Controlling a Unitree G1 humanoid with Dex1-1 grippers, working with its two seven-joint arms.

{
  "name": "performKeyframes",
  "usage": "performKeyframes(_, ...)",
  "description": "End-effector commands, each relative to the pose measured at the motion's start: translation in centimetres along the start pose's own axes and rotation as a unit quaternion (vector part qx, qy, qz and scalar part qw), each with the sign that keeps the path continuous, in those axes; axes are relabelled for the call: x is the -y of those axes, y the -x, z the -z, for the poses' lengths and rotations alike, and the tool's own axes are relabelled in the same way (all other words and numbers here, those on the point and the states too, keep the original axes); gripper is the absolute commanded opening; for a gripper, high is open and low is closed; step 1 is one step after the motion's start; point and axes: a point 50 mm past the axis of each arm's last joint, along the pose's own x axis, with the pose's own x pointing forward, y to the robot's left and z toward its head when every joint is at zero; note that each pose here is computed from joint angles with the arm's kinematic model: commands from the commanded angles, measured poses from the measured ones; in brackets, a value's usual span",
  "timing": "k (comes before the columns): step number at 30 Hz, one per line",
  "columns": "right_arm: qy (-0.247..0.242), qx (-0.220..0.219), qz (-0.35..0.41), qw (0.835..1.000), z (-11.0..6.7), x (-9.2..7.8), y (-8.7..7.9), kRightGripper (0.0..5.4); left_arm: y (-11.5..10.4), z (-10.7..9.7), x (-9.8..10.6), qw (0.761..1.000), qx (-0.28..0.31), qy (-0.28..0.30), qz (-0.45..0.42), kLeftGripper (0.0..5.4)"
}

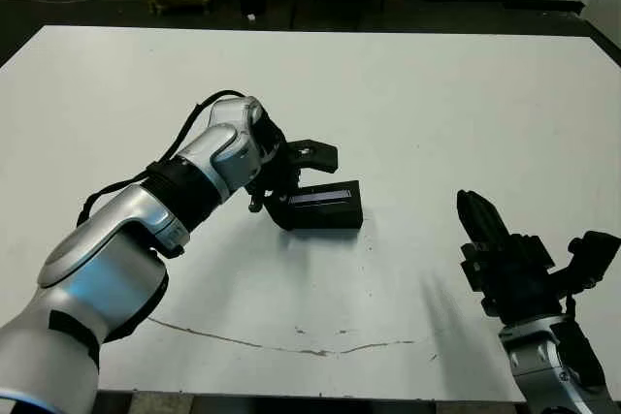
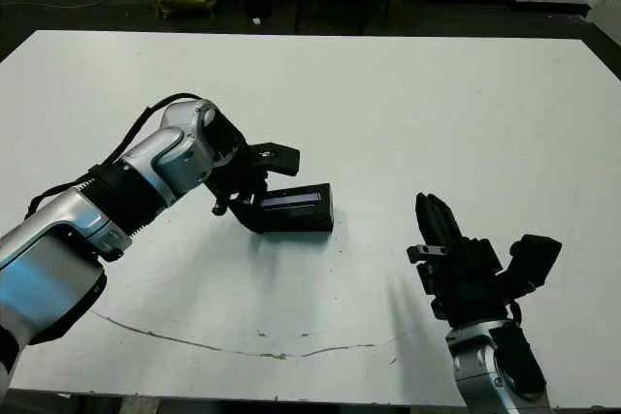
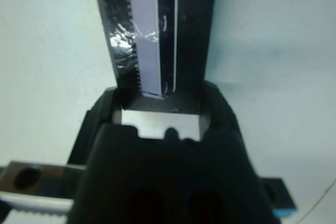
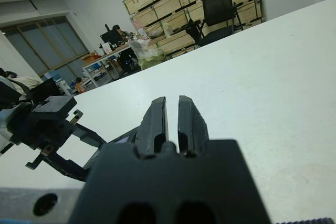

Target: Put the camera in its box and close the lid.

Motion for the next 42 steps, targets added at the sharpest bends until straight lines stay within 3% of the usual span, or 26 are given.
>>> performKeyframes(1,0.007,-0.011,0.01,1.0,0.3,0.3,0.1,0.0,-3.6,-1.9,1.8,0.998,0.025,-0.025,0.056,1.92)
performKeyframes(11,-0.003,-0.014,0.006,1.0,0.4,0.2,0.0,0.0,-3.5,-3.1,1.5,0.998,0.026,-0.002,0.048,1.92)
performKeyframes(20,-0.002,-0.021,0.012,1.0,0.4,0.1,0.0,0.0,-3.4,-3.8,2.0,0.996,0.031,-0.049,0.067,1.91)
performKeyframes(30,-0.002,-0.02,0.01,1.0,0.6,0.3,0.0,0.0,-3.6,-4.2,2.9,0.983,0.008,-0.173,0.059,4.3)
performKeyframes(34,0.002,-0.023,0.006,1.0,0.6,0.2,0.0,0.0,-3.8,-3.5,2.9,0.984,0.011,-0.171,0.048,5.25)
performKeyframes(42,0.004,-0.024,-0.01,1.0,0.6,0.5,-0.1,0.0,-4.5,-0.7,2.8,0.982,-0.025,-0.179,0.049,5.38)
